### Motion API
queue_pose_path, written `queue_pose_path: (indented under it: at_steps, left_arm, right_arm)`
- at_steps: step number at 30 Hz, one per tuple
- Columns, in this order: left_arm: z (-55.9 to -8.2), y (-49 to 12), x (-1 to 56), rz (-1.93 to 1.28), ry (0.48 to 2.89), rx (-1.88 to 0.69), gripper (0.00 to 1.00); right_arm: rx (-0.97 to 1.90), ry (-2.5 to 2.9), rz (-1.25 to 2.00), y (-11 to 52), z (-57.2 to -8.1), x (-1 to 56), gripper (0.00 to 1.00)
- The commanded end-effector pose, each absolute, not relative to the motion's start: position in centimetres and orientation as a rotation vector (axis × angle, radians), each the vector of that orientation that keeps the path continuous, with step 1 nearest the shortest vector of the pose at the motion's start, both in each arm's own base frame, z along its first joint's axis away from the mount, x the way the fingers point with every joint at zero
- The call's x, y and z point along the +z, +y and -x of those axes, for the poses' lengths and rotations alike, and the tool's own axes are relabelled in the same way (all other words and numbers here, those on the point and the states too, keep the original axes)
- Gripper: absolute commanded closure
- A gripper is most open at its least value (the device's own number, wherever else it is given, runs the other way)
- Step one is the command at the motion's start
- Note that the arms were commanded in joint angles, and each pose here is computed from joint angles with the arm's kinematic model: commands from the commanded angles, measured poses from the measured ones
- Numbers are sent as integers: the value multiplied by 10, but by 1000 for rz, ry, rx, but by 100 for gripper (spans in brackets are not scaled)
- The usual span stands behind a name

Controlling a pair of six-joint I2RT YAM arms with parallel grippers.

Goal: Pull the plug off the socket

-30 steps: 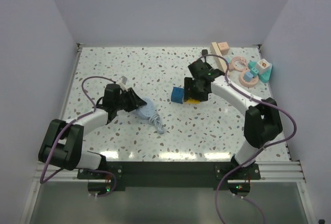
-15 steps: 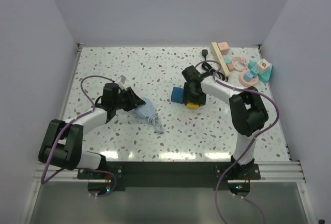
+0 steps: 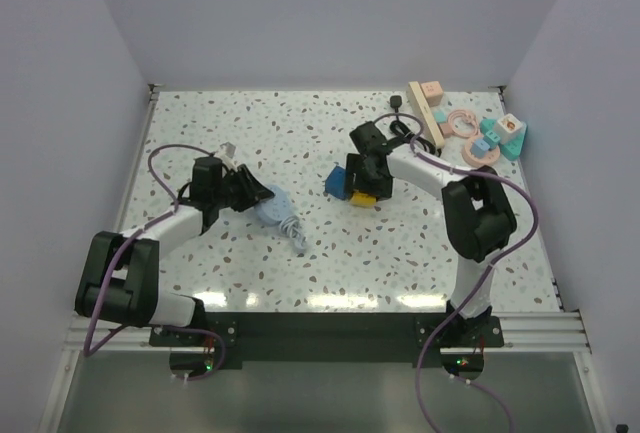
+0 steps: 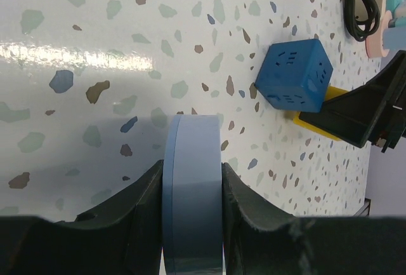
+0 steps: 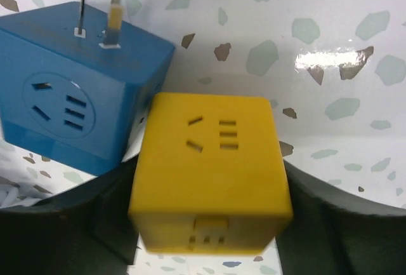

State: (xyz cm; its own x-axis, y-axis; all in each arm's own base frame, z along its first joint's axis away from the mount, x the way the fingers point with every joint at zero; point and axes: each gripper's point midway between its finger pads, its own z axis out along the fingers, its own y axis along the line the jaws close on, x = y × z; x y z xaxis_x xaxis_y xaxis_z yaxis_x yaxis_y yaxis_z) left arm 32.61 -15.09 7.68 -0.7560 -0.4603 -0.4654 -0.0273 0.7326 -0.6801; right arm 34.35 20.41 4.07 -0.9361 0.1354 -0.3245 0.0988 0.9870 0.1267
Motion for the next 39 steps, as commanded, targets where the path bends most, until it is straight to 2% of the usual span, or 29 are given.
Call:
queue_pose_path:
  at_steps: [1, 3, 9, 16, 19, 28, 32, 34, 35, 36, 37, 39]
  left_arm:
    - [-343, -143, 91, 317, 2242, -846, 100]
    - [-343, -141, 91, 323, 2242, -841, 100]
    - [-343, -130, 89, 341, 2246, -809, 100]
    - [-338, -69, 83, 568, 2254, -618, 100]
    - [-339, -8, 89, 787, 2160, -477, 100]
    - [-317, 117, 81, 1268, 1928, -192, 100]
    - [-303, 133, 63, 1366, 1955, -184, 100]
    - [-294, 132, 57, 1388, 1970, -167, 84]
    - [-289, 137, 59, 1402, 1954, -124, 63]
    - [-286, 138, 60, 1418, 1946, -105, 52]
    - [-280, 138, 59, 1432, 1948, -88, 35]
    - [-275, 143, 65, 1449, 1920, -44, 20]
  right_arm:
    - [227, 2750, -158, 218, -362, 54, 24]
    - [221, 2746, -162, 218, -363, 55, 14]
    - [258, 2711, -145, 218, -361, 82, 1]
    - [259, 2627, -141, 200, -342, 140, 1]
    - [263, 2599, -137, 194, -336, 156, 1]
    - [340, 2626, -81, 200, -323, 152, 1]
    - [334, 2615, -91, 199, -324, 153, 1]
    - [334, 2598, -94, 199, -328, 156, 1]
    - [326, 2602, -97, 199, -330, 154, 1]
    - [324, 2605, -97, 200, -331, 154, 1]
    - [323, 2601, -95, 200, -334, 155, 1]
    - [314, 2609, -92, 202, -338, 149, 1]
